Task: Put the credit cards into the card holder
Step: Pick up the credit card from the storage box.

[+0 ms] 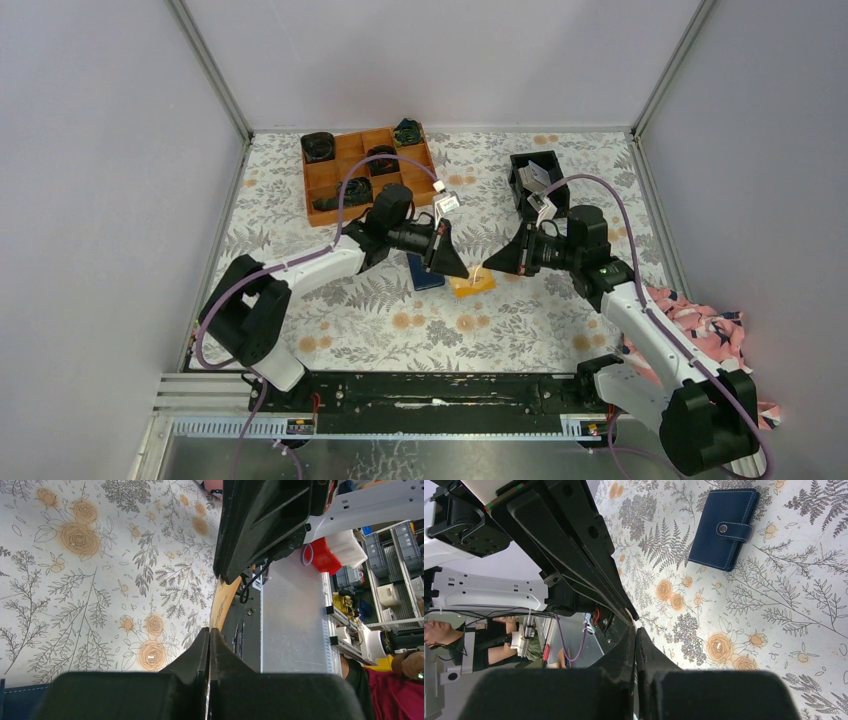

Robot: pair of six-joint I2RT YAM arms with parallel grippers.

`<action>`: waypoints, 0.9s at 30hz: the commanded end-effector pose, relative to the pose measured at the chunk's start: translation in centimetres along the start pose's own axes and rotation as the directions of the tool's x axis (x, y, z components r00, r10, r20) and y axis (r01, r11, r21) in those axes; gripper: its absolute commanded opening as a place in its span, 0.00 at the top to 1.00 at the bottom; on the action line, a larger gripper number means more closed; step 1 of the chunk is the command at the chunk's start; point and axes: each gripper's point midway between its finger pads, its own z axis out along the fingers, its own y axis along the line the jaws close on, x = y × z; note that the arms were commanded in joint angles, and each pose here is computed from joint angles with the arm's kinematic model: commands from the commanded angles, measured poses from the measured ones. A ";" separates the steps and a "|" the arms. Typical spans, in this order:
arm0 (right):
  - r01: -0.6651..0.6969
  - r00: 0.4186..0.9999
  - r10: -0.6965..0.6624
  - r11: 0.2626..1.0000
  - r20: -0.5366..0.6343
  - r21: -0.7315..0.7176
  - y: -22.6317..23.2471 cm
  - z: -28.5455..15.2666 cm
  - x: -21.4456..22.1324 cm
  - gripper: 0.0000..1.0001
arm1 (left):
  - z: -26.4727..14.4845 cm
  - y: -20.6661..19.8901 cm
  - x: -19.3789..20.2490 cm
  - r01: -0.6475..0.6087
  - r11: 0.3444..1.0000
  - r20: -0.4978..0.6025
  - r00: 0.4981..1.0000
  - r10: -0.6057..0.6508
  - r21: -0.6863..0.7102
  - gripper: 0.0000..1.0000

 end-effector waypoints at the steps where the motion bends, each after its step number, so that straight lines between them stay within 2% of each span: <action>1: 0.048 0.999 -0.047 0.998 0.018 -0.038 1.3 0.1 -1.1 1.00 | -0.1 0.3 -0.6 0.001 1.000 0.020 1.000 -0.001 0.028 1.00; 4: 0.053 0.998 -0.053 0.999 0.039 -0.011 0.9 0.3 -1.7 0.99 | -0.1 0.3 -0.7 0.012 1.000 0.027 1.000 -0.012 0.026 1.00; 5: 0.058 0.997 -0.059 0.998 0.050 0.006 0.6 0.3 -2.0 0.94 | 0.0 0.6 -0.7 0.019 1.000 0.031 0.999 -0.019 0.013 1.00; 8: 0.088 0.990 -0.096 0.993 0.100 0.079 -0.2 0.0 -3.1 0.70 | -0.1 1.7 -1.3 0.043 0.997 0.060 0.997 -0.040 -0.057 1.00; 10: 0.106 0.981 -0.125 0.986 0.149 0.131 -0.8 -0.3 -3.9 0.60 | -0.5 3.1 -2.0 0.080 0.986 0.112 0.992 -0.064 -0.143 1.00; 14: 0.107 0.951 -0.166 0.969 0.262 0.224 -2.1 -1.1 -5.4 0.55 | -1.2 3.9 -4.8 0.158 0.966 0.290 0.952 -0.094 -0.206 1.00; 17: 0.095 0.923 -0.173 0.968 0.343 0.232 -2.6 -1.3 -6.3 0.54 | -2.1 4.0 -7.0 0.244 0.950 0.460 0.878 -0.132 -0.193 1.00; 21: 0.059 0.905 -0.133 0.980 0.404 0.190 -3.4 -0.6 -6.4 0.54 | -3.7 3.9 -8.1 0.374 0.924 0.654 0.719 -0.237 -0.077 1.00; 24: 0.027 0.902 -0.085 0.990 0.423 0.141 -4.2 0.4 -6.1 0.54 | -5.0 3.9 -7.9 0.437 0.898 0.741 0.585 -0.330 0.054 1.00; 27: 0.000 0.899 -0.034 0.997 0.437 0.078 -4.7 1.4 -5.9 0.54 | -5.8 4.0 -7.5 0.458 0.874 0.773 0.492 -0.401 0.162 1.00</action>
